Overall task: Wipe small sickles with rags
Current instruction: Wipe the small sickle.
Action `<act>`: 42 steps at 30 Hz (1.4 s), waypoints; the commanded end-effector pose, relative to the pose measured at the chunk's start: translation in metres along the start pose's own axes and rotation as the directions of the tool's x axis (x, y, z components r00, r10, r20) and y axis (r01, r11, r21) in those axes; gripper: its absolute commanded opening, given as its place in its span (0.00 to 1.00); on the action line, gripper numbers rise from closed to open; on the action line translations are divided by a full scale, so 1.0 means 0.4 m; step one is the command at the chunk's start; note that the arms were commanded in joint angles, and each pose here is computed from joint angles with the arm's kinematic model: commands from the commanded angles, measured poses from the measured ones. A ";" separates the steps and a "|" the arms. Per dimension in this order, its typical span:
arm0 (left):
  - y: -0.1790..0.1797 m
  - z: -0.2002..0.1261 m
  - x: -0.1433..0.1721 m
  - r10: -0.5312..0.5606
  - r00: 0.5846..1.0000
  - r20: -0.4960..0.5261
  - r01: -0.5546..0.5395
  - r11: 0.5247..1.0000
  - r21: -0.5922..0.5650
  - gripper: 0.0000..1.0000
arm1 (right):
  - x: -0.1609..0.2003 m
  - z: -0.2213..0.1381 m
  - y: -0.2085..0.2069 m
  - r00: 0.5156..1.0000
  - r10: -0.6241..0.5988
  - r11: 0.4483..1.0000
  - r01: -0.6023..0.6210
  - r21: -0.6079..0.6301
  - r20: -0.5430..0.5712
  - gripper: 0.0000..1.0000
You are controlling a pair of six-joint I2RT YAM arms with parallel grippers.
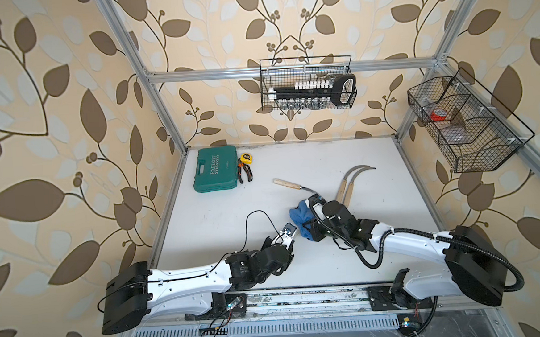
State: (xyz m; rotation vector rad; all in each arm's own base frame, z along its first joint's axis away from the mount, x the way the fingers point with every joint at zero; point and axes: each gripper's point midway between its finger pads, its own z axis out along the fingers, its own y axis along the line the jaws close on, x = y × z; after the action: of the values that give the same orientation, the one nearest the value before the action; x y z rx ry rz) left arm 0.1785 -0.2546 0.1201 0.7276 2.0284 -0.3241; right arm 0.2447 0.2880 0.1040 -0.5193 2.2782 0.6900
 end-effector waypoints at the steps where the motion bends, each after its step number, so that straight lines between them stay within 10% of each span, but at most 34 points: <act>1: -0.013 -0.022 -0.100 -0.066 0.991 0.120 0.062 0.997 0.038 0.00 | -0.018 -0.036 0.140 0.996 -0.090 0.986 0.092 -0.140 0.023 0.00; 7: -0.014 -0.021 -0.096 -0.052 0.992 0.116 0.048 0.998 0.038 0.00 | 0.005 -0.069 0.220 0.989 -0.142 0.962 0.147 -0.231 0.041 0.00; 19: 0.055 -0.030 -0.117 0.001 0.990 0.145 0.018 0.991 -0.132 0.00 | -0.066 -0.153 -0.008 0.980 0.068 0.997 -0.071 0.009 0.185 0.00; 42: -0.114 -0.013 -0.075 0.155 0.966 0.205 -0.192 0.966 0.172 0.00 | -0.128 -0.207 -0.324 0.939 0.126 0.867 -0.261 0.424 0.319 0.00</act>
State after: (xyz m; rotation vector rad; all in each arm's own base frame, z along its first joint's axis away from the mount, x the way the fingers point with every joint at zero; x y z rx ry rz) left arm 0.1657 -0.2837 0.1258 0.9412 1.8418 -0.3816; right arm 0.2974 0.1491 0.1243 0.0258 2.2082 0.2989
